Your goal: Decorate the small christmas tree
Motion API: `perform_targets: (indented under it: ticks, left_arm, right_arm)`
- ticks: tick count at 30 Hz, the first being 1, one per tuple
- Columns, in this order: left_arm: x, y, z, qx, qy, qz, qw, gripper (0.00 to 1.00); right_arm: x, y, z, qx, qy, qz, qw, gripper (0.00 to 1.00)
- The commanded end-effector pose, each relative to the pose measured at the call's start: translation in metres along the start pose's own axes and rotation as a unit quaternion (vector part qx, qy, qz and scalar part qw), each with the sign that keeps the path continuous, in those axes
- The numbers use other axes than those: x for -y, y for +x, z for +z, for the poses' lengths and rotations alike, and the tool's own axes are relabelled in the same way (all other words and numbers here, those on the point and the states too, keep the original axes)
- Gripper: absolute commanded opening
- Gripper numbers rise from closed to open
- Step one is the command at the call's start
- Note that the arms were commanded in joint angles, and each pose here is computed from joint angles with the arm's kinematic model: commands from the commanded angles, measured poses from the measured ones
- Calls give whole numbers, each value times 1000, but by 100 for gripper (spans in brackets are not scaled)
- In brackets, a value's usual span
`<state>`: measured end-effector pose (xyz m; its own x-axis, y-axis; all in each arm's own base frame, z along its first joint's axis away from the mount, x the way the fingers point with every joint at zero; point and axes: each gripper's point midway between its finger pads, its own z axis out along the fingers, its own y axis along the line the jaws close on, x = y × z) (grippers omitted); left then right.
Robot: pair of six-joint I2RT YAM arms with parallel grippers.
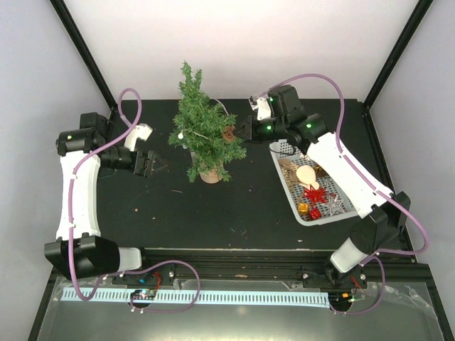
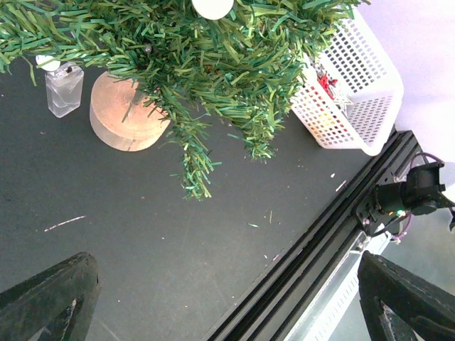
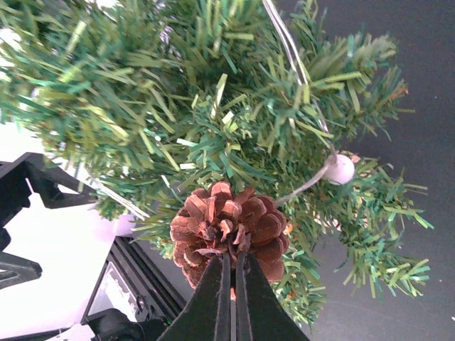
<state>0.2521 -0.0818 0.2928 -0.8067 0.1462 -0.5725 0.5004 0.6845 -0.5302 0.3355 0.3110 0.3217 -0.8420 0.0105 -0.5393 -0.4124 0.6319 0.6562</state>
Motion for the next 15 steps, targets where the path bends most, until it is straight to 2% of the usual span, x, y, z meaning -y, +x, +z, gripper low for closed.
perform_targets:
  ticks: [1,15]
  left_arm:
    - [6,0,-4,9,3,7,1000,99]
    - [4,0,-2,8,6,3,1000,99]
  right_arm:
    - [-4,5,-5,5,-6,-8,1000,1]
    - [-4,8,-17,15,2,-13,1000,1]
